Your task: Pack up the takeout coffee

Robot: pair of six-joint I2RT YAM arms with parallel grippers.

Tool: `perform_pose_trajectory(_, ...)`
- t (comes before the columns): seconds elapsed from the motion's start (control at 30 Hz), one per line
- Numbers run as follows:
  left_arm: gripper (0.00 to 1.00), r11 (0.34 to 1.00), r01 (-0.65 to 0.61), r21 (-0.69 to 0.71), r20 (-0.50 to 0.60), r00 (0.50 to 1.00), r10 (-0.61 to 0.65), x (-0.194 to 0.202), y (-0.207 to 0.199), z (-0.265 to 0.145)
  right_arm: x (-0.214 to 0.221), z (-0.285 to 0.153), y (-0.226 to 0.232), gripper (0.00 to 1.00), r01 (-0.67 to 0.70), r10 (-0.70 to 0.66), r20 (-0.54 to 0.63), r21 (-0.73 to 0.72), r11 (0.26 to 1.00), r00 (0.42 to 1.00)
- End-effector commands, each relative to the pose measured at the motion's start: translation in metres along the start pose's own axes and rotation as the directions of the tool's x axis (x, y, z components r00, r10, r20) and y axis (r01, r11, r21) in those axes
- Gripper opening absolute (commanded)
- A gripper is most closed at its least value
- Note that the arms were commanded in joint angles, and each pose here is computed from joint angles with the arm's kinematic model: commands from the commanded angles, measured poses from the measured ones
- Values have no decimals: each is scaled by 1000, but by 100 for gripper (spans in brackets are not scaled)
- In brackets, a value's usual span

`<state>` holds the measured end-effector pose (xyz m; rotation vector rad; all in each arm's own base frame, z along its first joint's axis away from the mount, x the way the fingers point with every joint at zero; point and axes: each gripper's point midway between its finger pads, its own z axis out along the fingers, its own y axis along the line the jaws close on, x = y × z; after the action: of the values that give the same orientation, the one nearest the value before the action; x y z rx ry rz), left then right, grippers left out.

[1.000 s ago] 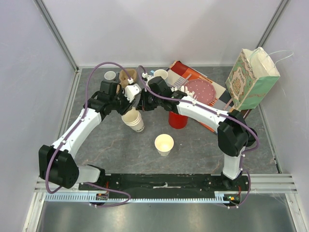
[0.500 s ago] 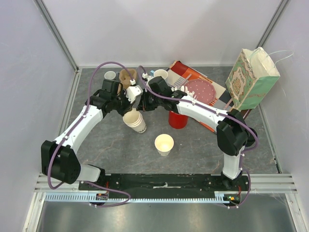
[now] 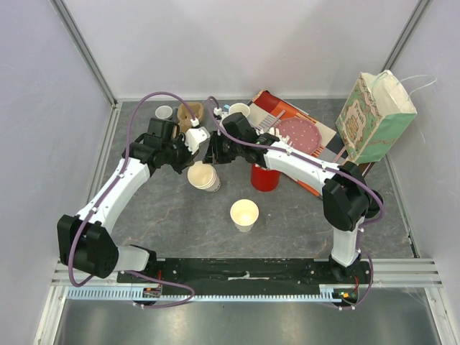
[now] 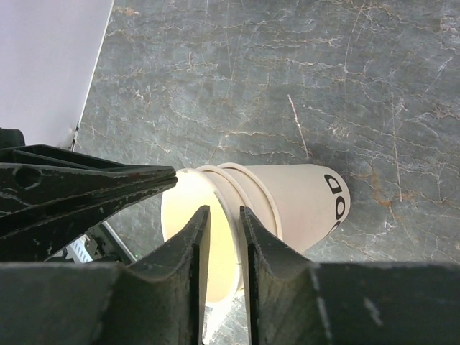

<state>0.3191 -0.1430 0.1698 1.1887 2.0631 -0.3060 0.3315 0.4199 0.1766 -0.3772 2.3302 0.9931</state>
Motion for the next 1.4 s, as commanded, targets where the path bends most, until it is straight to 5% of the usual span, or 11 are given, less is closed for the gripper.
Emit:
perform_pose_trajectory(0.0,2,1000,14,-20,64,998,-13,-22,3,-16,-15,-4,8,32,2,-1,47,-21,1000,999)
perform_pose_trajectory(0.2,4,999,35,-5,59,998,-34,-25,5,-11,-11,7,-3,38,-8,7,32,18,1000,999)
perform_pose_trajectory(0.4,49,964,-110,241,245,968,50,-60,-52,-42,-21,13,-23,36,-30,25,53,83,996,998)
perform_pose_trajectory(0.5,57,936,-173,308,231,967,103,-48,-71,-38,-25,15,-25,36,-34,29,60,88,996,998)
perform_pose_trajectory(0.67,60,892,-274,358,167,959,228,-21,-87,-14,-24,20,-24,36,-37,33,50,78,996,998)
perform_pose_trajectory(0.93,59,904,-356,238,179,931,320,-32,-65,6,-26,16,-16,35,-23,21,48,46,999,999)
perform_pose_trajectory(1.27,50,910,-345,230,96,939,331,-14,-57,19,-29,12,-11,34,-17,16,56,32,999,998)
perform_pose_trajectory(1.37,38,919,-334,210,84,942,324,-15,-51,21,-27,12,-10,33,-16,15,50,23,1000,999)
